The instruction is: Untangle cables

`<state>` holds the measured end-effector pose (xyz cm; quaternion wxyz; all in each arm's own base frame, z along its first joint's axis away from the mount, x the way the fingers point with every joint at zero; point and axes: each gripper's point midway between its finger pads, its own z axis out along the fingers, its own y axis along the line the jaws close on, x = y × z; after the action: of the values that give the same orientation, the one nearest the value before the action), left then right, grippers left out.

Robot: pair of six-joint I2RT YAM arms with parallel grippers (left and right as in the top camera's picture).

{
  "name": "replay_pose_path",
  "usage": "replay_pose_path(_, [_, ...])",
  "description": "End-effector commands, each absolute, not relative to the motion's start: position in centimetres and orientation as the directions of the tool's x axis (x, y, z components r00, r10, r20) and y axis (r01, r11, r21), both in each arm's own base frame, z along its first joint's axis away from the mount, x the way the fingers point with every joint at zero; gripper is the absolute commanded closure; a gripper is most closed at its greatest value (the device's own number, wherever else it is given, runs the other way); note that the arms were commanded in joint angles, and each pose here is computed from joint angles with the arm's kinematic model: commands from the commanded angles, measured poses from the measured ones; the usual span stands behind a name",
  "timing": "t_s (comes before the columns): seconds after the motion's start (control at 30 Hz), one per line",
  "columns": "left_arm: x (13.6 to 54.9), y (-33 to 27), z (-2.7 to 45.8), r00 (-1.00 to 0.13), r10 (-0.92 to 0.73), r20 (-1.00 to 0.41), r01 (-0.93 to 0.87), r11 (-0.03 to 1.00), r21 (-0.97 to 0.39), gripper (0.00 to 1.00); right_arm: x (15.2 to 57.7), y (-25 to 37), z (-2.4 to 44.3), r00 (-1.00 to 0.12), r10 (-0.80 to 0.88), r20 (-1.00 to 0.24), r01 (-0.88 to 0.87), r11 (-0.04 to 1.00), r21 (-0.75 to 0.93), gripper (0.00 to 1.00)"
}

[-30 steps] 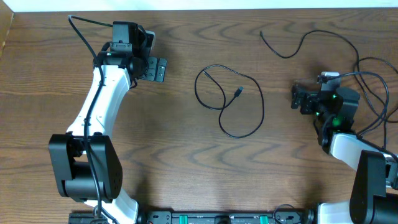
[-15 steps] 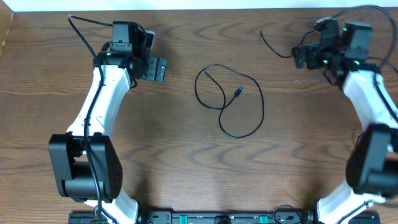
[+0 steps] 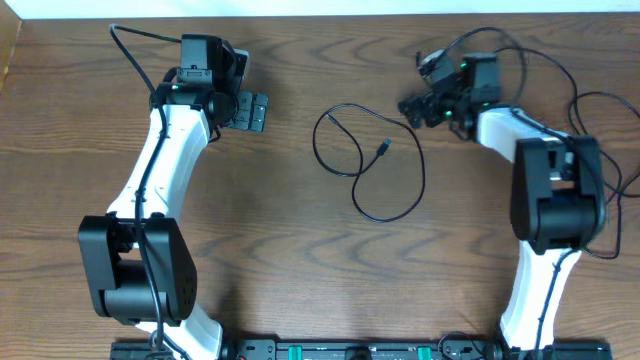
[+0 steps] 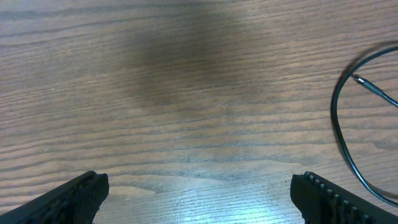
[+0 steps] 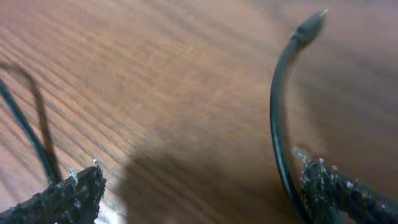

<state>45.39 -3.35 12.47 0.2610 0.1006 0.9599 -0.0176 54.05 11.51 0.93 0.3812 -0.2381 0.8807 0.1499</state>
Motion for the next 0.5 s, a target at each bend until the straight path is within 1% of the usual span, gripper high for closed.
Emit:
replay_pose_path(0.0, [45.1,-3.2,12.1,-0.851,0.180,-0.493,0.195,0.980,0.022,0.02,55.4,10.4,0.4,-0.581,-0.331,-0.743,-0.492,0.871,-0.002,0.01])
replay_pose_path(0.07, [45.1,-3.2,12.1,-0.851,0.180,-0.493,0.195,0.980,0.022,0.02,55.5,10.3,0.5,-0.577,-0.330,-0.747,-0.489,0.872,-0.007,0.02])
replay_pose_path(0.1, [45.1,-3.2,12.1,-0.851,0.180,-0.493,0.195,0.980,0.022,0.02,55.5,10.2,0.4,-0.578,-0.330,-0.746,-0.488,0.873,-0.008,0.06])
replay_pose_path(0.2, [45.1,-3.2,12.1,-0.851,0.180,-0.493,0.195,0.980,0.022,0.02,55.6,9.1,0.0,-0.600,-0.332,-0.728,-0.452,0.891,-0.033,0.33])
replay_pose_path(0.23, [45.1,-3.2,12.1,-0.851,0.180,-0.493,0.195,0.981,0.022,0.02,55.6,8.5,-0.2,-0.612,-0.333,-0.717,-0.433,0.900,-0.048,0.45])
replay_pose_path(0.27, [45.1,-3.2,12.1,-0.851,0.180,-0.493,0.195,0.980,0.022,0.02,55.6,7.6,-0.5,-0.629,-0.335,-0.702,-0.404,0.912,-0.074,0.63])
replay_pose_path(0.33, [45.1,-3.2,12.1,-0.851,0.180,-0.493,0.195,0.980,0.022,0.02,55.6,6.7,-0.7,-0.643,-0.335,-0.689,-0.375,0.922,-0.098,0.80])
replay_pose_path(0.37, [45.1,-3.2,12.1,-0.851,0.180,-0.493,0.195,0.980,0.022,0.02,55.7,6.4,-0.7,-0.649,-0.328,-0.687,-0.360,0.927,-0.102,0.85])
replay_pose_path(0.4, [45.1,-3.2,12.1,-0.851,0.180,-0.493,0.195,0.980,0.022,0.02,55.7,5.9,-0.6,-0.664,-0.294,-0.687,-0.325,0.941,-0.090,0.99])
replay_pose_path(0.47, [45.1,-3.2,12.1,-0.851,0.180,-0.493,0.195,0.980,0.022,0.02,55.7,5.6,-0.1,-0.679,-0.251,-0.690,-0.290,0.955,-0.062,0.99])
